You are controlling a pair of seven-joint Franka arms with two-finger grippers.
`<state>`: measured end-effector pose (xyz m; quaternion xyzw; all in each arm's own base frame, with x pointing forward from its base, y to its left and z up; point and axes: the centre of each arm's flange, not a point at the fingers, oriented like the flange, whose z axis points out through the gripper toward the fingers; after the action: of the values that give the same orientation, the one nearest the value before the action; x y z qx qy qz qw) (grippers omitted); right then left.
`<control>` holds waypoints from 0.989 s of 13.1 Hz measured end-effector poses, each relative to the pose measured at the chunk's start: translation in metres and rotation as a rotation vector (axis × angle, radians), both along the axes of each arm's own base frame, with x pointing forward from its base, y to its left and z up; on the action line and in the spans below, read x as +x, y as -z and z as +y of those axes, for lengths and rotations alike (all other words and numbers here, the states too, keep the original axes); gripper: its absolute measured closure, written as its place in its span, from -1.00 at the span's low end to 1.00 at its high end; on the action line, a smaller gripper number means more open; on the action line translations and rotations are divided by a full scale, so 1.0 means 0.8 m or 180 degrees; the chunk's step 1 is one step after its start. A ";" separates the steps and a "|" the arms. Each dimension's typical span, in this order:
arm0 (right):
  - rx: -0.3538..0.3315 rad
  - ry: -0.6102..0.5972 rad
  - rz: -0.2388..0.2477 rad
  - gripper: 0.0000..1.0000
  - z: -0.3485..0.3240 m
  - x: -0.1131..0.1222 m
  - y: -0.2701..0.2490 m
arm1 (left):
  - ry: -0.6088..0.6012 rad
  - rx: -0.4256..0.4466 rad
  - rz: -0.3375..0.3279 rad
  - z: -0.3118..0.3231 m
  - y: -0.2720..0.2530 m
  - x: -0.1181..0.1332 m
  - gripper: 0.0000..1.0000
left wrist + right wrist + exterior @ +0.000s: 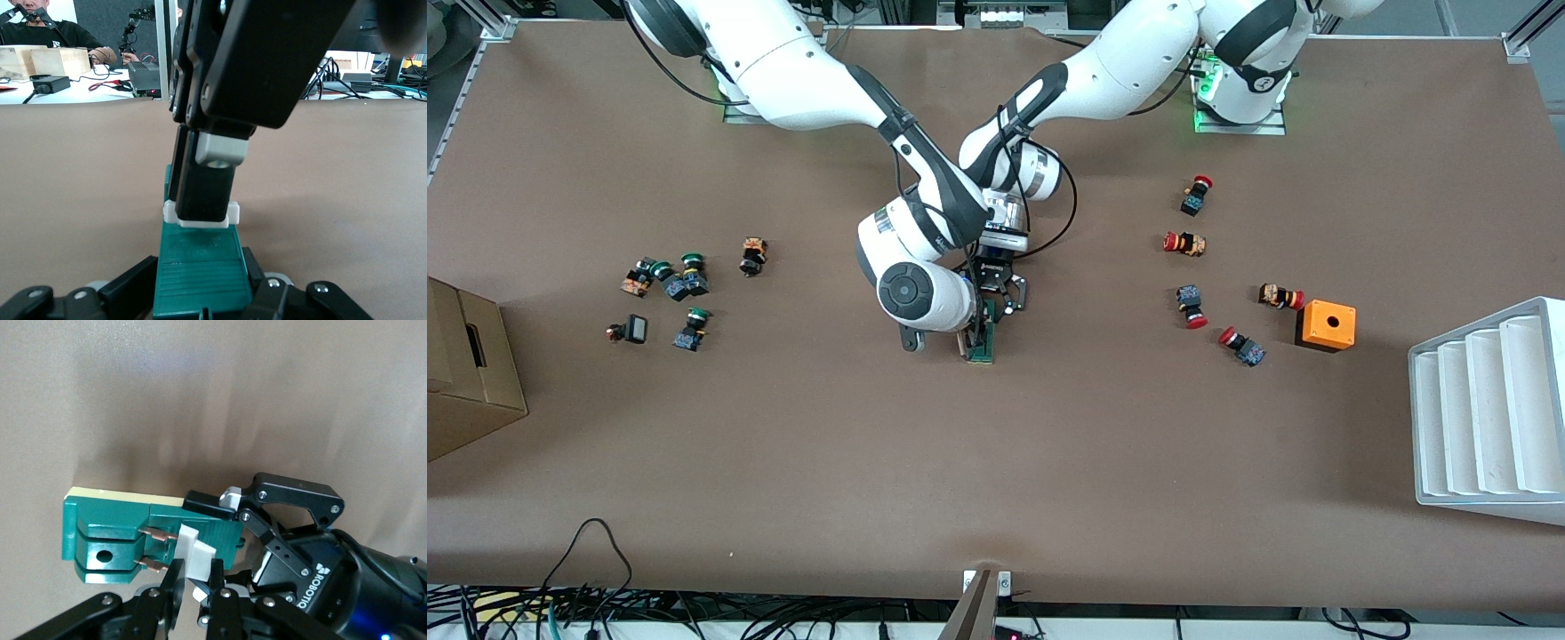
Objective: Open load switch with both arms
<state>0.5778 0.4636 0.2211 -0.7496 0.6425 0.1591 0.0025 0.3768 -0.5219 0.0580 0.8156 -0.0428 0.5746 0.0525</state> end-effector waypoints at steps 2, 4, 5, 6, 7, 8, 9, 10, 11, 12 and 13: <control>0.0000 0.0002 -0.0021 0.53 0.000 0.000 0.001 | 0.0000 0.0000 -0.0001 0.000 0.000 0.000 -0.07; 0.0004 0.0007 -0.0037 0.53 0.000 0.000 0.003 | 0.0000 0.0000 -0.0001 0.000 0.000 0.000 -0.07; 0.0006 0.0009 -0.0045 0.53 0.000 0.000 0.004 | 0.0000 0.0000 -0.0001 0.000 0.000 0.000 -0.07; 0.0007 0.0010 -0.0048 0.53 0.000 0.000 0.004 | 0.0000 0.0000 -0.0001 0.000 0.000 0.000 -0.07; 0.0006 0.0010 -0.0049 0.53 0.000 0.000 0.004 | -0.0001 0.0000 -0.0002 0.000 0.000 0.000 -0.07; 0.0006 0.0010 -0.0050 0.53 0.000 0.000 0.004 | -0.0001 0.0000 -0.0002 0.000 0.000 0.000 -0.07; 0.0007 0.0010 -0.0052 0.53 0.000 0.000 0.005 | -0.0001 0.0000 -0.0002 0.000 0.000 0.000 -0.07; 0.0007 0.0010 -0.0053 0.53 0.000 0.000 0.004 | -0.0001 0.0000 -0.0002 0.000 0.000 0.000 -0.07; 0.0009 0.0011 -0.0057 0.52 0.000 0.000 0.004 | -0.0001 0.0000 -0.0003 0.000 0.000 0.000 -0.07; 0.0017 0.0015 -0.0072 0.45 0.001 0.000 0.003 | -0.0001 0.0000 -0.0003 0.000 0.000 0.000 -0.07; 0.0033 0.0021 -0.0097 0.25 0.001 0.002 -0.002 | -0.0002 0.0000 -0.0003 0.000 0.000 0.000 -0.07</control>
<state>0.5795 0.4641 0.2229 -0.7497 0.6441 0.1510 0.0166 0.3768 -0.5220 0.0579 0.8153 -0.0427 0.5751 0.0524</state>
